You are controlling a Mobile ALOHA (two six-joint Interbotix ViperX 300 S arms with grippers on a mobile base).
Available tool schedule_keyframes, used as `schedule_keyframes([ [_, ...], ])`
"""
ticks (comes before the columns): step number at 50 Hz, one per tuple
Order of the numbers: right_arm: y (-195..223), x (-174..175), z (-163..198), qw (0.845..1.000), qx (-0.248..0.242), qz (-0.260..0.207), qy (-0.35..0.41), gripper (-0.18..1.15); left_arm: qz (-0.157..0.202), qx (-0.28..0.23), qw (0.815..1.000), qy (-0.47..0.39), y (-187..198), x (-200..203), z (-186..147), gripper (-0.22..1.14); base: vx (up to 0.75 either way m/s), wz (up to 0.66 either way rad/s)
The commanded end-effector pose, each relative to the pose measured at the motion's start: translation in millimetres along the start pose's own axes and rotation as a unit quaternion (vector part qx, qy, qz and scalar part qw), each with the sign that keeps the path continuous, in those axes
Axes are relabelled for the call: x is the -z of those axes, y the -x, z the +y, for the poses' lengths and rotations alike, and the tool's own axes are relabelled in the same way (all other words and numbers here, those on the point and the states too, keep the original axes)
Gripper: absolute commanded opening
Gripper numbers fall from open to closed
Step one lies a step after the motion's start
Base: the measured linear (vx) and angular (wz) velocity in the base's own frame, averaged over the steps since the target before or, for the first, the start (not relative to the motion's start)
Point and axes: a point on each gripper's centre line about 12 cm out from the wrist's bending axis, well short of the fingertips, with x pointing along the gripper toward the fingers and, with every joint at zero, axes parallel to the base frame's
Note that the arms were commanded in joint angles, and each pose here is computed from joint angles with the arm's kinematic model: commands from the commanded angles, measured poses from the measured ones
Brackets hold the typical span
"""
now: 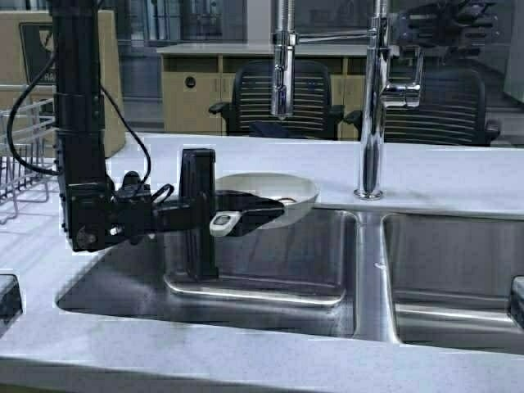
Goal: Wash the pan
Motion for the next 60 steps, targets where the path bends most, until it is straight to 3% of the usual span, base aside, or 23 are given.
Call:
schedule_keyframes([
  [1, -7.5, -16.4, -1.6, 1.0, 0.001, -0.021, 0.0, 1.03, 0.005, 0.021, 1.0, -0.01, -3.9, 0.1, -9.6, 0.02, 0.0, 0.0],
  [14, -30.7, -13.1, -10.7, 1.0, 0.009, -0.019, -0.005, 1.03, 0.005, 0.02, 1.0, -0.01, -3.9, 0.1, -9.4, 0.02, 0.0, 0.0],
  [26, -36.7, -12.0, -43.5, 0.998, 0.038, -0.021, -0.041, 1.03, 0.005, 0.021, 1.0, -0.01, -4.3, -0.1, -9.7, 0.02, 0.0, 0.0],
  [46, -17.1, -9.9, -112.0, 0.987, 0.101, -0.029, -0.123, 1.03, 0.005, 0.019, 1.0, -0.01, -4.0, -0.1, -8.5, 0.02, 0.0, 0.0],
  [60, 9.7, -37.8, -116.8, 0.983, 0.105, -0.063, -0.136, 1.03, 0.006, 0.016, 1.0, -0.008, -3.4, 0.4, -6.4, 0.02, 0.0, 0.01],
])
